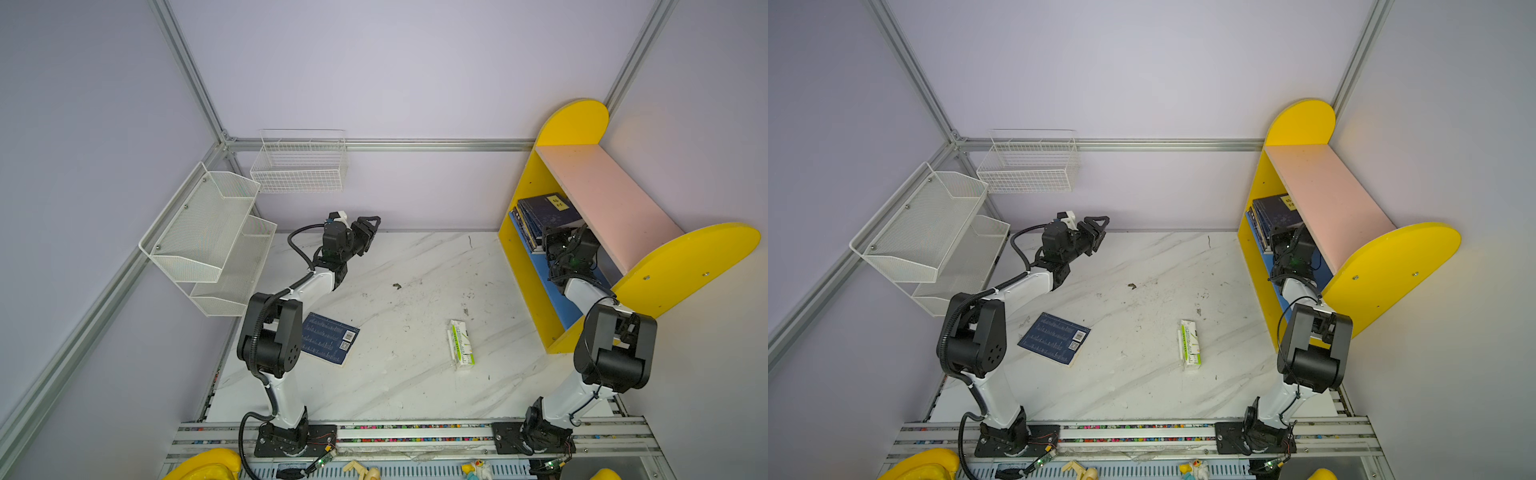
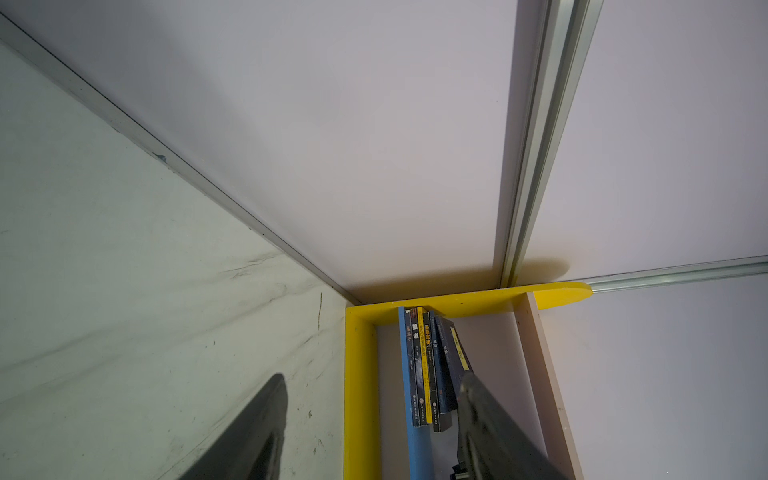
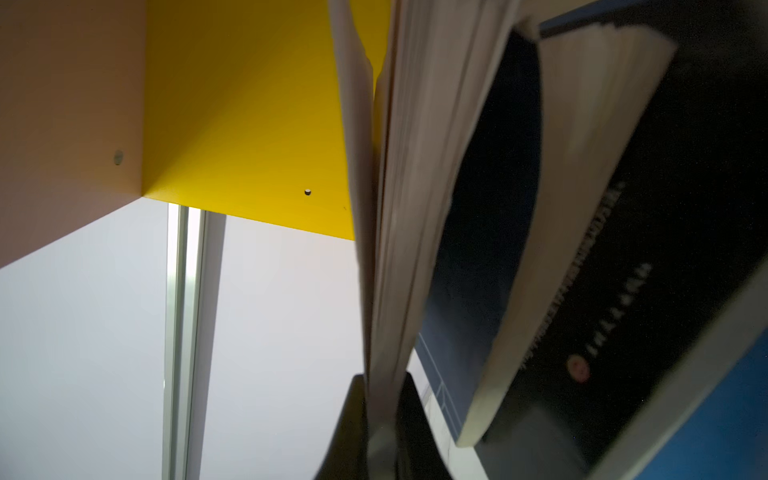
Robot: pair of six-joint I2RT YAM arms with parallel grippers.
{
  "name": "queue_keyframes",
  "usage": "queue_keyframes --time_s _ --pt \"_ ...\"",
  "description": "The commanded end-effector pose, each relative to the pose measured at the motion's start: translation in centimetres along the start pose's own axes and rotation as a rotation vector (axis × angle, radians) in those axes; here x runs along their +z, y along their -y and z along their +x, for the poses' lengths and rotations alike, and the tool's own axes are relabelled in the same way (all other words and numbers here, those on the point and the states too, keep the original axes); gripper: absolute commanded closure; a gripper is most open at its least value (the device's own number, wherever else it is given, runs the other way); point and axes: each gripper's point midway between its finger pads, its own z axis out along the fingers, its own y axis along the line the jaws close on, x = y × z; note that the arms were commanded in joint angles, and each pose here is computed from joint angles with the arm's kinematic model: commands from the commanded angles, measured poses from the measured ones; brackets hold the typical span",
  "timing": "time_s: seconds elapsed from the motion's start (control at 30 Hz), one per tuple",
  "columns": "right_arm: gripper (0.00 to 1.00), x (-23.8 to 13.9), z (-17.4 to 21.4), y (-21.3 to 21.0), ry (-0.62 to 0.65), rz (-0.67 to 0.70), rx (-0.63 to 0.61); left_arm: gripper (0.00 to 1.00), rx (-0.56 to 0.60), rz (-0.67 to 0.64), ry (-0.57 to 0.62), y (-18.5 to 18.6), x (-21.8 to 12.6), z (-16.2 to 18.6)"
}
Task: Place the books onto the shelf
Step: 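Push the dark blue book down onto the shelf books with the right gripper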
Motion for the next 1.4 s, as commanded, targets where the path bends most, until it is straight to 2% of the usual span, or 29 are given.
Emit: queue_keyframes --time_s 0.0,0.43,1.37 --pt "1.00 0.0 -2.1 -3.9 0.055 -0.124 -0.050 0.35 0.021 0.068 0.057 2.8 -1.9 -1.2" --pt "1.00 1.3 -1.0 -3.5 0.024 -0.131 -0.028 0.35 0.010 0.046 0.080 2.2 -2.7 -1.2" --pt "1.00 0.6 0.5 -2.7 0.002 -0.116 -0.031 0.34 -0.009 0.032 0.049 1.1 -2.3 -0.5"
